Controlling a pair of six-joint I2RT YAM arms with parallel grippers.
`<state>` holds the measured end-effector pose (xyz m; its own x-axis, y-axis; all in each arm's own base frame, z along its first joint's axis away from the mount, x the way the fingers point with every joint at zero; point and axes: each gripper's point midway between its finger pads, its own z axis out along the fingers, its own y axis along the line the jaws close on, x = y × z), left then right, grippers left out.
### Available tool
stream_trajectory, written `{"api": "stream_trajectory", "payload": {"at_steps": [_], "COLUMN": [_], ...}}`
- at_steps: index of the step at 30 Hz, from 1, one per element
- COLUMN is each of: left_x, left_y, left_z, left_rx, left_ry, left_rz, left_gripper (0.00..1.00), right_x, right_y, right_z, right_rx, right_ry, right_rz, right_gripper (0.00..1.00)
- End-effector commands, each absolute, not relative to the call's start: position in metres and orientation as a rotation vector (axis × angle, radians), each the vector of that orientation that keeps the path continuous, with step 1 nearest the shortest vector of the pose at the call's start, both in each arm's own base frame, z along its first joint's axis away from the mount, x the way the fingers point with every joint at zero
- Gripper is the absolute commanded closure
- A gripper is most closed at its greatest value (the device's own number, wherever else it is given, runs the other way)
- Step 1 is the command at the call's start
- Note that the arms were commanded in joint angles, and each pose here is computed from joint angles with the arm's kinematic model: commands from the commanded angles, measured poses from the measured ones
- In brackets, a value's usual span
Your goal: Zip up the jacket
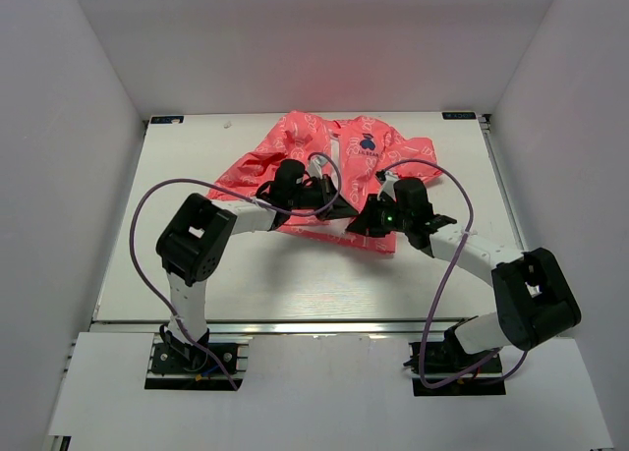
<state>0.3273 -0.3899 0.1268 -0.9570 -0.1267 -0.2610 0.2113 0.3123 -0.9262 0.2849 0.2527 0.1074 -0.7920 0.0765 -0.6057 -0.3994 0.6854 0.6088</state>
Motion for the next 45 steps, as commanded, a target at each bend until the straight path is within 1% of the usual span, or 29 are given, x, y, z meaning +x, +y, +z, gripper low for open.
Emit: {"api": "stream_trajectory", "payload": {"at_steps": [1, 3, 6, 7, 8, 10, 11, 13, 14, 19, 21, 26, 29, 33, 42, 45], "left_x": [0.326, 0.325, 0.323, 0.321, 0.321, 0.328, 0.327, 0.334, 0.336, 0.358, 0.367, 0.384, 0.387, 0.390, 0.385, 0.392], "left_y": [-0.390, -0.389, -0.377, -0.362, -0.354, -0.338, -0.319, -0.306, -0.295, -0.284, -0.278, -0.283, -0.284, -0.283, -0.301, -0.293], "left_z": [0.159, 0.157, 0.143, 0.120, 0.119, 0.117, 0.103, 0.104, 0.095, 0.083, 0.071, 0.071, 0.066, 0.056, 0.043, 0.039], "left_rx": [0.117, 0.131, 0.153, 0.141, 0.136, 0.194, 0.142, 0.169, 0.157, 0.227, 0.246, 0.378, 0.435, 0.474, 0.459, 0.396], "left_ry": [2.220, 2.262, 2.376, 2.481, 2.508, 2.537, 2.620, 2.626, 2.658, 2.687, 2.708, 2.655, 2.658, 2.669, 2.678, 2.668], "left_rz": [-1.691, -1.657, -1.506, -1.348, -1.267, -1.083, -0.917, -0.786, -0.688, -0.486, -0.395, -0.359, -0.311, -0.282, -0.307, -0.216], "left_gripper": [1.00, 1.00, 0.40, 0.12, 0.04, 0.02, 0.02, 0.02, 0.02, 0.02, 0.05, 0.07, 0.10, 0.11, 0.12, 0.12], "right_x": [0.285, 0.289, 0.290, 0.290, 0.290, 0.288, 0.288, 0.285, 0.285, 0.282, 0.284, 0.284, 0.284, 0.284, 0.284, 0.283], "right_y": [0.259, 0.254, 0.245, 0.244, 0.242, 0.236, 0.233, 0.227, 0.225, 0.219, 0.217, 0.214, 0.212, 0.211, 0.209, 0.209], "right_z": [0.120, 0.120, 0.116, 0.117, 0.117, 0.114, 0.112, 0.111, 0.111, 0.110, 0.111, 0.109, 0.106, 0.105, 0.096, 0.093], "right_rx": [-0.297, -0.266, -0.235, -0.238, -0.239, -0.231, -0.236, -0.233, -0.244, -0.252, -0.259, -0.271, -0.272, -0.273, -0.263, -0.256], "right_ry": [2.238, 2.244, 2.282, 2.285, 2.290, 2.312, 2.315, 2.334, 2.331, 2.367, 2.366, 2.376, 2.389, 2.394, 2.415, 2.421], "right_rz": [1.056, 1.011, 0.952, 0.944, 0.933, 0.911, 0.895, 0.864, 0.850, 0.806, 0.788, 0.765, 0.746, 0.735, 0.721, 0.720], "right_gripper": [1.00, 1.00, 1.00, 1.00, 1.00, 1.00, 1.00, 1.00, 1.00, 1.00, 1.00, 1.00, 1.00, 1.00, 1.00, 1.00]}}
